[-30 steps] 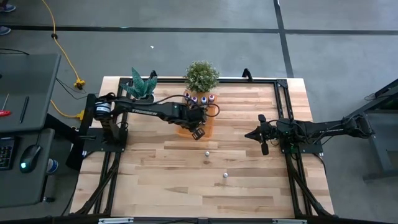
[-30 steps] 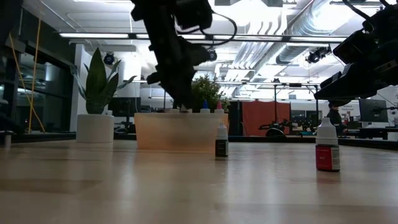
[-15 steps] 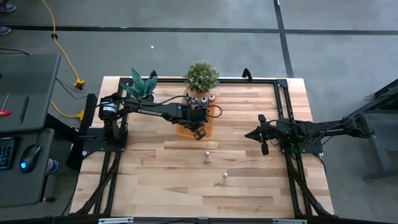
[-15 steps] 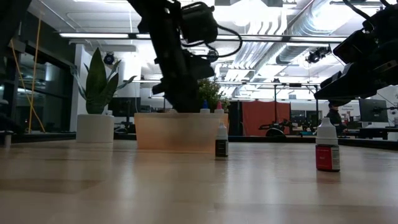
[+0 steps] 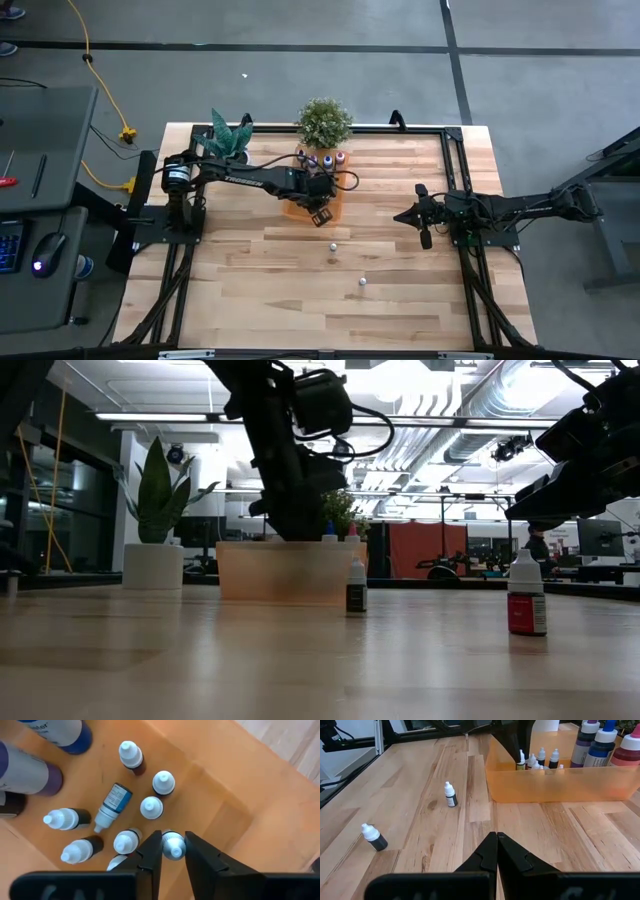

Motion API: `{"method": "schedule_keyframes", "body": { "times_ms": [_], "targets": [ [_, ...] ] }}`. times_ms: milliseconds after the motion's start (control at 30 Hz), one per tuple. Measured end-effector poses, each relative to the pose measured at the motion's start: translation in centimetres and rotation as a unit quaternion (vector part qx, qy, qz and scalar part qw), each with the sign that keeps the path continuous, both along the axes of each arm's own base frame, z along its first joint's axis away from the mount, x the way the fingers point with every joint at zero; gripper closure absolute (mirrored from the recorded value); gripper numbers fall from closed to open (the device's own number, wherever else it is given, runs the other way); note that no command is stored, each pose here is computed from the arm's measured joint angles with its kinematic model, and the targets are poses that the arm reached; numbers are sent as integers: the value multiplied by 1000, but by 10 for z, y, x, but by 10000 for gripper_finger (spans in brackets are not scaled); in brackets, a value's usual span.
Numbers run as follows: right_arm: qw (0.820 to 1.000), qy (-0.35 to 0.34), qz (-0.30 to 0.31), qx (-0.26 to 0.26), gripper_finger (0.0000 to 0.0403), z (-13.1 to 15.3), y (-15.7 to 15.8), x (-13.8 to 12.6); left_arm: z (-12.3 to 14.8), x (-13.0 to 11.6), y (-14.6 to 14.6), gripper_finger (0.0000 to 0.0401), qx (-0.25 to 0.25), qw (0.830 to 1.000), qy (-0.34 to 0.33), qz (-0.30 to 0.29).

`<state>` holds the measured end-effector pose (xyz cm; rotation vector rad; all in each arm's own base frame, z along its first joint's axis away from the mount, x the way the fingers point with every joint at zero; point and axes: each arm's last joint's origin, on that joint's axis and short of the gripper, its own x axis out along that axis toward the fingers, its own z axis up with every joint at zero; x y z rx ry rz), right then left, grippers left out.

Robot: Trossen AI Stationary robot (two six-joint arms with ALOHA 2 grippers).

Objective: Pick & Place food coloring
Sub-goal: Put the small dark green food coloring bottle into the orange bin

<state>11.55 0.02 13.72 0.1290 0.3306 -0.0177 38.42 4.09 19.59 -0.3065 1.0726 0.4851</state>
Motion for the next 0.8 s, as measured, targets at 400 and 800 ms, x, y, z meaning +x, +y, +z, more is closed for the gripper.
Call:
{"method": "schedule_keyframes", "body": {
  "times_ms": [400, 800],
  "targets": [
    [1000, 0, 0, 0, 402, 0, 0, 0, -2, 2, 0, 326, 8, 1000, -12, -14],
    [1000, 0, 0, 0, 402, 0, 0, 0, -12, -1, 0, 325, 14, 1000, -16, -22]
  ]
}}
